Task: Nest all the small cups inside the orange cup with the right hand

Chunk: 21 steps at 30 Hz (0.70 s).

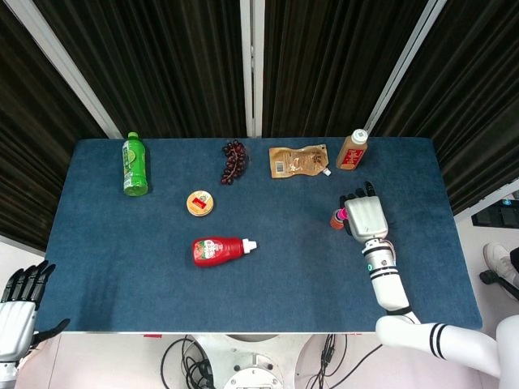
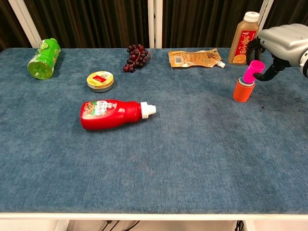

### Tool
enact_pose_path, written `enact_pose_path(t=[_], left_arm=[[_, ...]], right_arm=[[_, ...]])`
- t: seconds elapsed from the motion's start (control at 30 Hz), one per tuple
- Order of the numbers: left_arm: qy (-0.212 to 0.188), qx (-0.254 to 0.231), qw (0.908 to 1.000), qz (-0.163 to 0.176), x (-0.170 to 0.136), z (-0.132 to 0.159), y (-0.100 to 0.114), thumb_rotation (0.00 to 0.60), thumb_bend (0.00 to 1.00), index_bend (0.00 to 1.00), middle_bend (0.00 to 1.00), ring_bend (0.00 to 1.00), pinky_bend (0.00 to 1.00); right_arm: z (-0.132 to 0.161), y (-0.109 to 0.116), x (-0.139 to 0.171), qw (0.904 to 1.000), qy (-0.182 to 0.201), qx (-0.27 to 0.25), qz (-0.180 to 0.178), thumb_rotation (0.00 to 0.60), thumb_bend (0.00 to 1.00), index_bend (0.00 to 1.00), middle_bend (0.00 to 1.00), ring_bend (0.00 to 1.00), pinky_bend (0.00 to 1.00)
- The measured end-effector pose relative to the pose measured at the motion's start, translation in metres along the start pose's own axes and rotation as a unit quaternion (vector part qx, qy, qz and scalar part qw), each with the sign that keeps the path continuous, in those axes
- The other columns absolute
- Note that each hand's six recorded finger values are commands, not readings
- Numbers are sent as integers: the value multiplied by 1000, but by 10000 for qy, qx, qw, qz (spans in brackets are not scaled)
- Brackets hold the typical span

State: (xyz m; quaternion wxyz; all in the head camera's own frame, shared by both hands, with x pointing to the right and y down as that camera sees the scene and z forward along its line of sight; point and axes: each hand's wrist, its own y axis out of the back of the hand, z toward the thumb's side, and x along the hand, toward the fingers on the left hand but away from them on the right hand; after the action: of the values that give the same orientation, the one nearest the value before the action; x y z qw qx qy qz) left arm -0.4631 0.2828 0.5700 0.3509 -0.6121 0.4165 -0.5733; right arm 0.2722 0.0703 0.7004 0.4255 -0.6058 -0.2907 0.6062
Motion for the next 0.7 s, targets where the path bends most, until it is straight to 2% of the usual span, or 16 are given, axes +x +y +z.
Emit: enact_pose_path(t=[0.17, 0.3, 0.37, 0.43, 0.47, 0.5, 0.53, 0.6, 0.7], left_arm=[[4, -9, 10000, -2, 1, -1, 1, 600, 101, 10, 0, 0, 0], [5, -12, 10000, -25, 1, -1, -1, 600, 101, 10, 0, 0, 0], [4, -11, 10000, -31, 1, -1, -1, 600, 101, 10, 0, 0, 0], [3, -8, 10000, -28, 1, -1, -1, 600, 102, 10, 0, 0, 0], [2, -7, 10000, -25, 1, -1, -1, 600, 101, 10, 0, 0, 0], [1, -7, 10000, -22, 1, -1, -1, 600, 101, 10, 0, 0, 0], [0, -7, 10000, -19, 1, -1, -1, 600, 101, 10, 0, 0, 0], [-7, -12, 10000, -15, 1, -1, 0, 600, 101, 10, 0, 0, 0], [-26, -17, 10000, -10, 2, 1, 0, 600, 101, 10, 0, 0, 0]], right_arm=[[2, 3, -2, 10000, 24, -8, -26, 600, 291, 505, 502, 269, 137], [2, -3, -1, 9999, 32, 40, 89, 600, 287, 500, 495, 265, 137], [2, -8, -1, 9998, 36, 61, 165, 600, 273, 458, 465, 241, 133], [1, -11, 0, 9997, 50, 60, 222, 600, 246, 324, 372, 183, 115], [1, -11, 0, 9997, 54, 52, 242, 600, 229, 176, 258, 123, 84], [0, -10, 0, 9997, 56, 28, 249, 600, 218, 73, 152, 72, 49], [0, -9, 0, 9997, 55, -13, 234, 600, 204, 20, 78, 37, 24], [-2, -4, 1, 9998, 45, -85, 151, 600, 173, 0, 2, 1, 0], [-8, 8, 3, 9996, 0, -277, -56, 600, 163, 0, 0, 0, 0]])
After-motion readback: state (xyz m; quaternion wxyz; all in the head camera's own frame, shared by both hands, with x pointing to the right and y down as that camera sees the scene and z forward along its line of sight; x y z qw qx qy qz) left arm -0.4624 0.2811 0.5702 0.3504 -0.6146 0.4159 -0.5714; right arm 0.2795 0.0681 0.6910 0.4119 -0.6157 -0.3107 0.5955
